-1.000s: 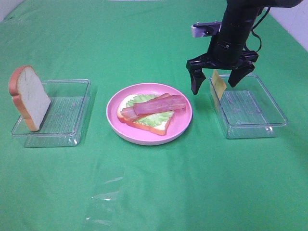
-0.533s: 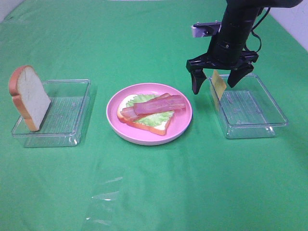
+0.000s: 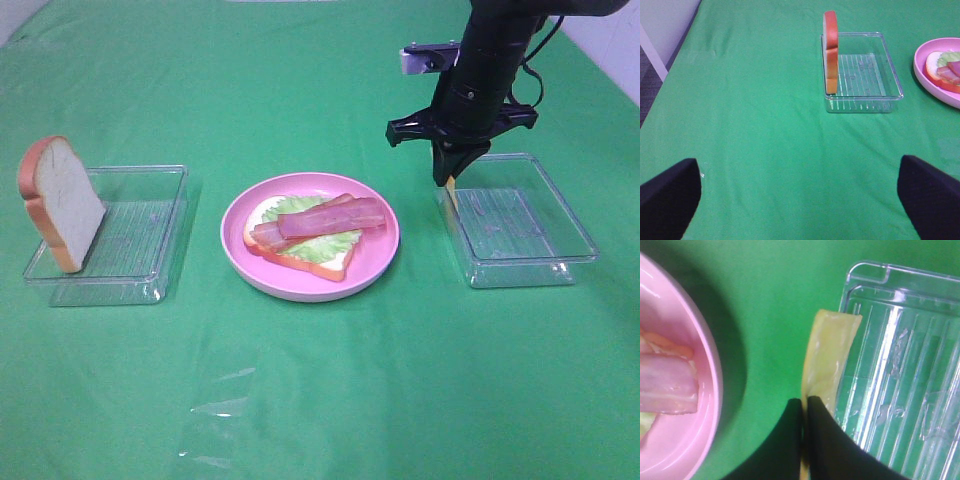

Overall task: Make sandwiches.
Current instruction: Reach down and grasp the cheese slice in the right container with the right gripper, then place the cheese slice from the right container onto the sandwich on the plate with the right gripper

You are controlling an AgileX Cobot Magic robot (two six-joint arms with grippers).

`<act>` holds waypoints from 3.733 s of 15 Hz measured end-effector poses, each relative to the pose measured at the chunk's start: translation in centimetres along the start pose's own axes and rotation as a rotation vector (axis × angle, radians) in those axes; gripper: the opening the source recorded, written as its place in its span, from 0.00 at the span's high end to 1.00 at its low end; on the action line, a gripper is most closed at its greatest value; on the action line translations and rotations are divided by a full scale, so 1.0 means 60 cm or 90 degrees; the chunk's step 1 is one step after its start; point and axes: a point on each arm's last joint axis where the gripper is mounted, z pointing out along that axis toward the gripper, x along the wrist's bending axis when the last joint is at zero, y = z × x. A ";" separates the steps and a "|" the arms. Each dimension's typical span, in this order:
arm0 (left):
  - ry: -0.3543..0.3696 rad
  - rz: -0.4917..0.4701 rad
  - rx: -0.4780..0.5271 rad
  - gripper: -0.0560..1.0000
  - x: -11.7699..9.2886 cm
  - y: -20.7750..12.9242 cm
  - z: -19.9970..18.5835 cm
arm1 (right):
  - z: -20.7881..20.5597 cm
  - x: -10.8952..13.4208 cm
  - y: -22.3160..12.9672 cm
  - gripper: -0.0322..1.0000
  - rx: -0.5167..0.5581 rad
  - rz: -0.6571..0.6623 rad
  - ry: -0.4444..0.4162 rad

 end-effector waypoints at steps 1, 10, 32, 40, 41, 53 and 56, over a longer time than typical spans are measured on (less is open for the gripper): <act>0.000 0.000 0.000 0.01 0.000 0.000 0.000 | 0.000 -0.001 0.000 0.96 0.000 -0.001 -0.003; 0.000 0.000 0.000 0.01 0.000 0.000 0.000 | -0.024 -0.005 -0.004 0.96 -0.004 -0.010 -0.022; 0.000 0.000 0.000 0.01 0.000 0.000 0.000 | -0.132 0.207 -0.030 0.96 -0.118 -0.088 0.184; 0.000 0.000 0.000 0.01 0.000 0.000 0.000 | -0.032 0.244 -0.019 0.96 -0.072 -0.100 0.235; 0.000 0.000 0.000 0.01 0.000 0.000 0.000 | -0.022 0.238 -0.018 0.96 -0.068 -0.108 0.204; 0.000 0.000 0.000 0.01 0.000 0.000 0.000 | 0.004 0.208 -0.021 0.77 -0.034 -0.119 0.074; 0.000 0.000 0.000 0.01 0.000 0.000 0.000 | -0.010 0.203 -0.024 0.07 -0.028 -0.140 0.060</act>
